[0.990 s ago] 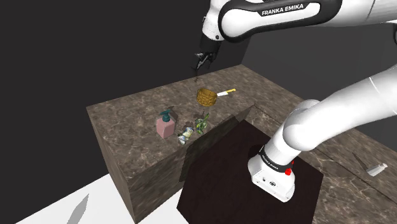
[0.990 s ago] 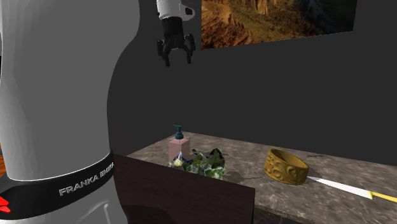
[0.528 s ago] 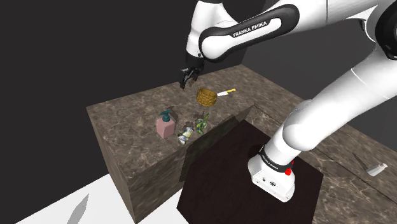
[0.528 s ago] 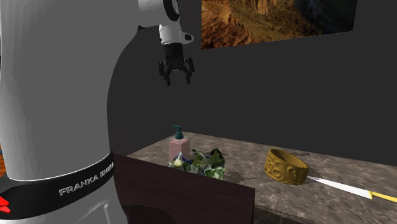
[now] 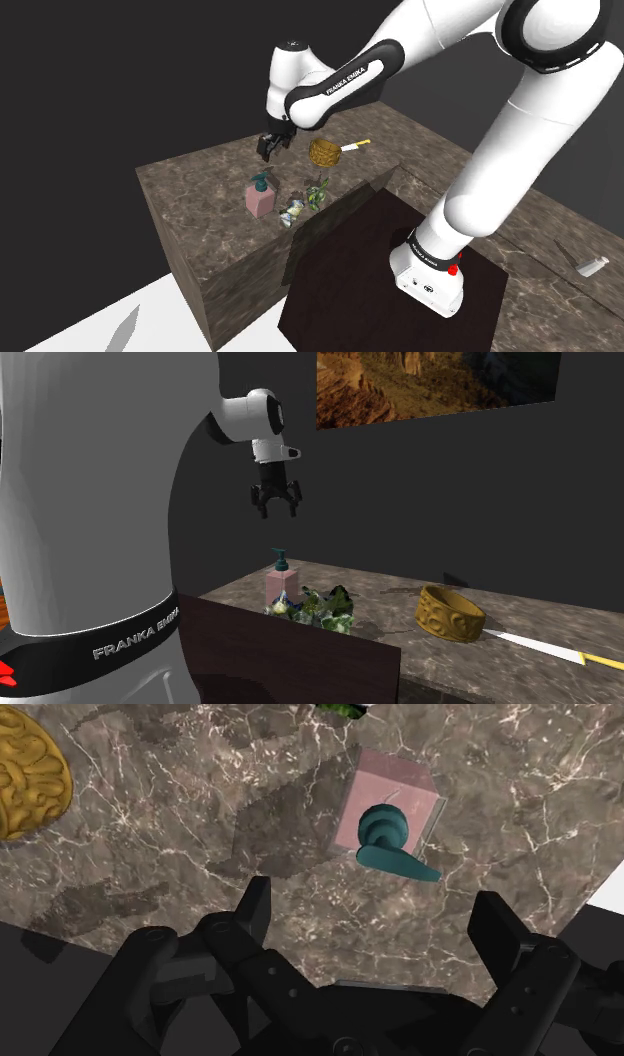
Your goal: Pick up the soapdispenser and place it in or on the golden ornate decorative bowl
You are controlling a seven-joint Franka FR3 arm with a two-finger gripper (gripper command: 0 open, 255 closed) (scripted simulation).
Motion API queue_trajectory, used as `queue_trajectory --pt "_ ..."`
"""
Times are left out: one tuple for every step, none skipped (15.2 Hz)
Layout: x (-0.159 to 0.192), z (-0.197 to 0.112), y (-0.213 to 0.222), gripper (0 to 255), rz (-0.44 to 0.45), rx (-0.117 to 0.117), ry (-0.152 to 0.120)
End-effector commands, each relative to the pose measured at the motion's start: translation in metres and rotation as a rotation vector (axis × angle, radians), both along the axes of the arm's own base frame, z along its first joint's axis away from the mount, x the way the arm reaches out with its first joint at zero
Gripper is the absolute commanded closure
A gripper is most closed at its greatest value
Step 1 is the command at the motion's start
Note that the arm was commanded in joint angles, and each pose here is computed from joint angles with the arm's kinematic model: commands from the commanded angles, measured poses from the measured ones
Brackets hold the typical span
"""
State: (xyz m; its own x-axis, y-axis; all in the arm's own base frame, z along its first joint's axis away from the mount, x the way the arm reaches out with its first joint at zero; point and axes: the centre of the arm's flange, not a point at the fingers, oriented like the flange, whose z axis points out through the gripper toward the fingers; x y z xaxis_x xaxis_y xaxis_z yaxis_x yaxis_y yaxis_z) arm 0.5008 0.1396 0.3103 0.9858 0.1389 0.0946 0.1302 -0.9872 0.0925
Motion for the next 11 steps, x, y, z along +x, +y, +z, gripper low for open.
queue_trajectory --pt "0.010 -0.023 0.009 0 0.002 -0.003 0.008" --pt "0.016 -0.035 0.013 0 0.003 -0.005 0.013" --pt "0.021 -0.046 0.017 0 0.004 -0.006 0.017" --pt "0.026 -0.058 0.020 0 0.005 -0.008 0.021" --pt "0.031 -0.070 0.024 0 0.006 -0.010 0.025" --pt "0.036 -0.082 0.028 0 0.007 -0.011 0.029" --pt "0.040 -0.092 0.032 0 0.008 -0.013 0.033" --pt "0.040 -0.098 0.031 0 0.008 -0.013 0.033" --pt "0.041 -0.103 0.031 0 0.008 -0.013 0.033" --pt "0.041 -0.108 0.030 0 0.008 -0.013 0.033" --pt "0.042 -0.113 0.030 0 0.008 -0.013 0.033"
